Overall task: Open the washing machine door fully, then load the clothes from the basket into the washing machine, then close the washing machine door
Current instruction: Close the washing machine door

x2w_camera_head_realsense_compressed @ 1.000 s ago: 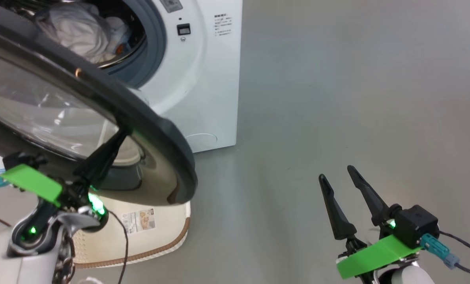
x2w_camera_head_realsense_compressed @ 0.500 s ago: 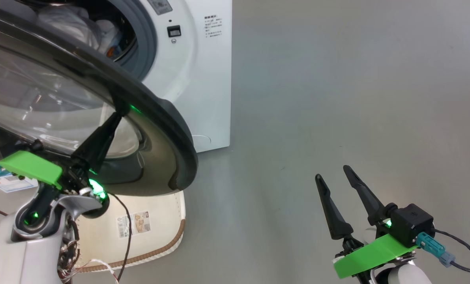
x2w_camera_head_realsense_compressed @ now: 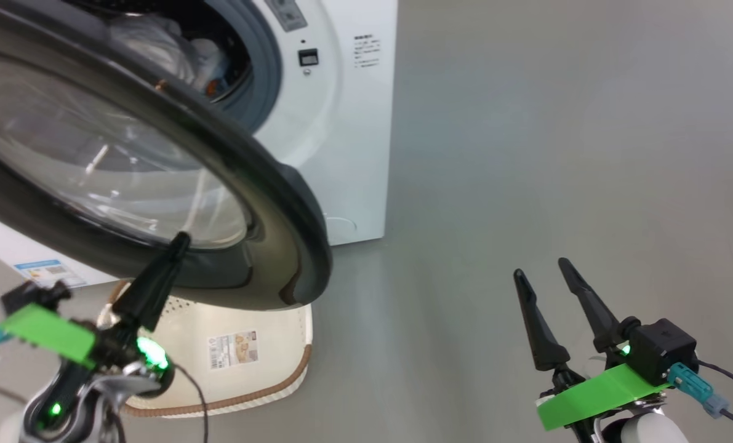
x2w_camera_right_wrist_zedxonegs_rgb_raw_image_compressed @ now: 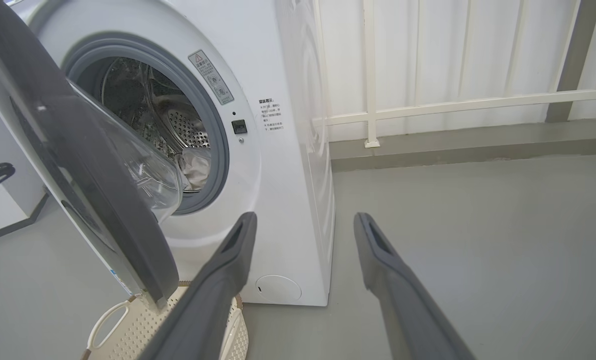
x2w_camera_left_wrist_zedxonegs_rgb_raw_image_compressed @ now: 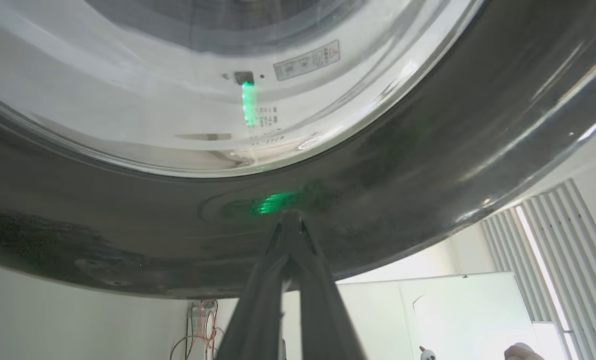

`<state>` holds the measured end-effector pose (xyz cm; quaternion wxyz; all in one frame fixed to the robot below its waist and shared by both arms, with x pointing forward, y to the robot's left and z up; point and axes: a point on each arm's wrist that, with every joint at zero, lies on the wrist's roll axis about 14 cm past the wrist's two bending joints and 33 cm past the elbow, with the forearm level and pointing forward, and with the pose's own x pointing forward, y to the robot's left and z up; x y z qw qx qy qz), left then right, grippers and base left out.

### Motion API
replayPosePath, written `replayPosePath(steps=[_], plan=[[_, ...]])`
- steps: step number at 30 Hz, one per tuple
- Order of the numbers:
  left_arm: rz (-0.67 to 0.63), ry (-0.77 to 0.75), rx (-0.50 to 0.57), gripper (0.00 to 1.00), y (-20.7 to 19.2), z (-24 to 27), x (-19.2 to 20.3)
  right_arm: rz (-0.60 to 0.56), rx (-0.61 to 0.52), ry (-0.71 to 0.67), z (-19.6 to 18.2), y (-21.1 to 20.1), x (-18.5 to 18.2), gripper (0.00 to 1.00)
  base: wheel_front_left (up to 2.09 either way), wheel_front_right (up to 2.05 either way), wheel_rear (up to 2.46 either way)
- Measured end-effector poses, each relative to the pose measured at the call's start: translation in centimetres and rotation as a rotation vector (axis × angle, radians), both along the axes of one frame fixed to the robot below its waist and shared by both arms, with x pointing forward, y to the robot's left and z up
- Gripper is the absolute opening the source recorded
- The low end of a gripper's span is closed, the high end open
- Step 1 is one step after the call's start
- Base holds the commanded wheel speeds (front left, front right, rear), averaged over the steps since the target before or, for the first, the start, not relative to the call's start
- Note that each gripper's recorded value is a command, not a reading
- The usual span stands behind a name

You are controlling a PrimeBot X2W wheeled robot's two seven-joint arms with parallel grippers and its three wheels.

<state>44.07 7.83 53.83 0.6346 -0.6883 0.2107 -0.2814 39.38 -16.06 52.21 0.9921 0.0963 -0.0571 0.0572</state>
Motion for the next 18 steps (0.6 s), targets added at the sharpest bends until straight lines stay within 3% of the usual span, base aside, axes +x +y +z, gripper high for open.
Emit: replayPosePath(steps=[2,3,4,5,14,18], plan=[[0.057,-0.010,-0.012,0.00,1.4,0.3,-0.6,0.000,0.000,-0.005,0.2,0.0,0.1,1.00,0.00,0.00,0.00],[0.091,-0.019,-0.017,0.10,2.2,0.6,-0.8,0.002,0.000,-0.008,0.3,0.1,0.1,1.00,0.00,0.00,0.00],[0.126,-0.028,-0.022,0.61,3.1,0.9,-1.1,0.005,0.001,-0.010,0.3,0.2,0.1,1.00,0.00,0.00,0.00],[0.154,-0.037,-0.024,1.00,3.8,1.2,-1.4,0.010,0.001,-0.011,0.4,0.3,0.1,1.00,0.00,0.00,0.00],[0.391,-0.079,0.046,1.00,8.3,2.0,-4.2,0.046,-0.001,-0.030,1.2,1.5,0.3,1.00,0.00,0.00,0.00],[0.516,-0.126,0.135,1.00,10.0,3.0,-5.0,0.054,-0.001,-0.016,0.9,1.8,0.0,1.00,0.00,0.00,0.00]])
